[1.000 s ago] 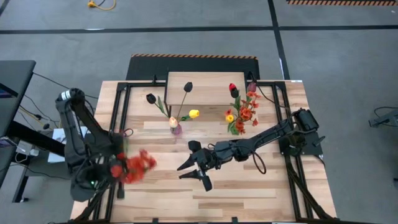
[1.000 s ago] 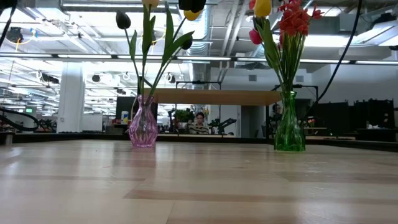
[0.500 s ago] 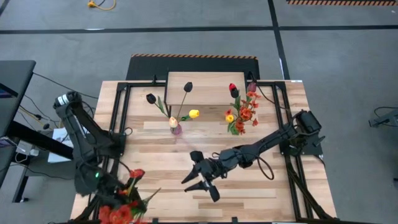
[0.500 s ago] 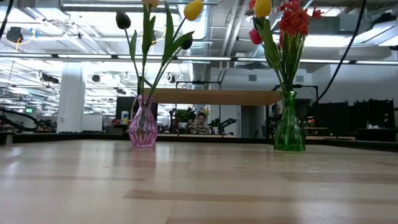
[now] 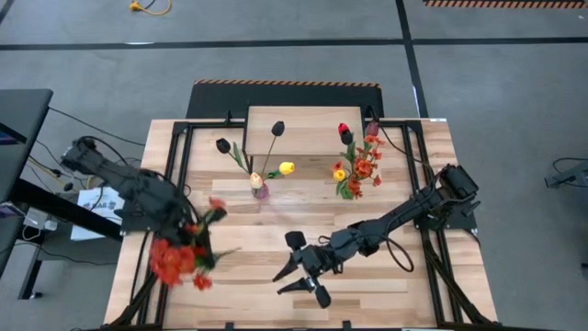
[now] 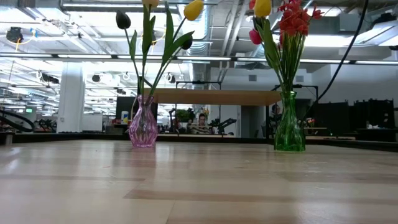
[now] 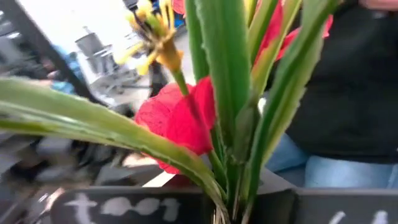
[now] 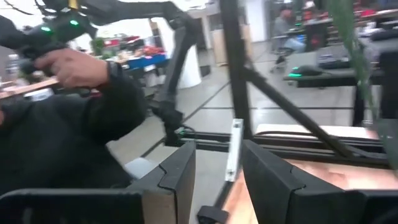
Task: Pick and place flowers into a vace then onto a shelf
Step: Put the orange flowers into the purple vase
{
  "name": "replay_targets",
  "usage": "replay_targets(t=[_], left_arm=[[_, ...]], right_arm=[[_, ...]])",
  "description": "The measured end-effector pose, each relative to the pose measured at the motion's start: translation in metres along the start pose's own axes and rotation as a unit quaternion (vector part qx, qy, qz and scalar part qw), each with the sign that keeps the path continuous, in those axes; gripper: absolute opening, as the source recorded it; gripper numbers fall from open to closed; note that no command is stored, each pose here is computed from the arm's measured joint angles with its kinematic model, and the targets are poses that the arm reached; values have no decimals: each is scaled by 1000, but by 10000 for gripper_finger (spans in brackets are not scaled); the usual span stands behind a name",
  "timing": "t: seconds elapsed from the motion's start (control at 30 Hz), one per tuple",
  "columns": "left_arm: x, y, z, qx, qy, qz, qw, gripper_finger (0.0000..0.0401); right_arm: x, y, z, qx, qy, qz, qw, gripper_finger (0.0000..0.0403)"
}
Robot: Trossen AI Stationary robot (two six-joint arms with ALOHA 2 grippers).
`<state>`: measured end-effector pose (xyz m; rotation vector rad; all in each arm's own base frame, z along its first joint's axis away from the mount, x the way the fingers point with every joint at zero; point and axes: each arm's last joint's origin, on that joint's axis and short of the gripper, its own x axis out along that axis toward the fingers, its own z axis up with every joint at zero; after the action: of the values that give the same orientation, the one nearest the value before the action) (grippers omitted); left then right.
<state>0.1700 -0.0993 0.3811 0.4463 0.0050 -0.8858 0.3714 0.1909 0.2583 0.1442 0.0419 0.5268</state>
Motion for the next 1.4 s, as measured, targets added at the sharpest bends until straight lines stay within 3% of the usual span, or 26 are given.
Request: replay_targets(t=[0.3,0.53,0.73,1.0,1.23,1.4], left_arm=[[-42,17,1,35,-4,85,996,0],[-59,32,-4,54,11,153,987,0],[-79,45,-16,25,68,233,970,0],[-92,58,-29,-41,101,290,951,0],[-97,69,-27,-45,69,337,938,0],[-98,72,-49,-53,62,387,918,0]], right_arm=[[0,-3,0,0,-6,-56,998,121],[0,-4,-2,0,3,-59,998,121],[0,-4,-3,0,7,-59,998,121],[-1,-8,-4,0,14,-65,998,121],[-1,-8,-4,0,18,-65,998,121],[-1,-8,-4,0,19,-66,998,121]])
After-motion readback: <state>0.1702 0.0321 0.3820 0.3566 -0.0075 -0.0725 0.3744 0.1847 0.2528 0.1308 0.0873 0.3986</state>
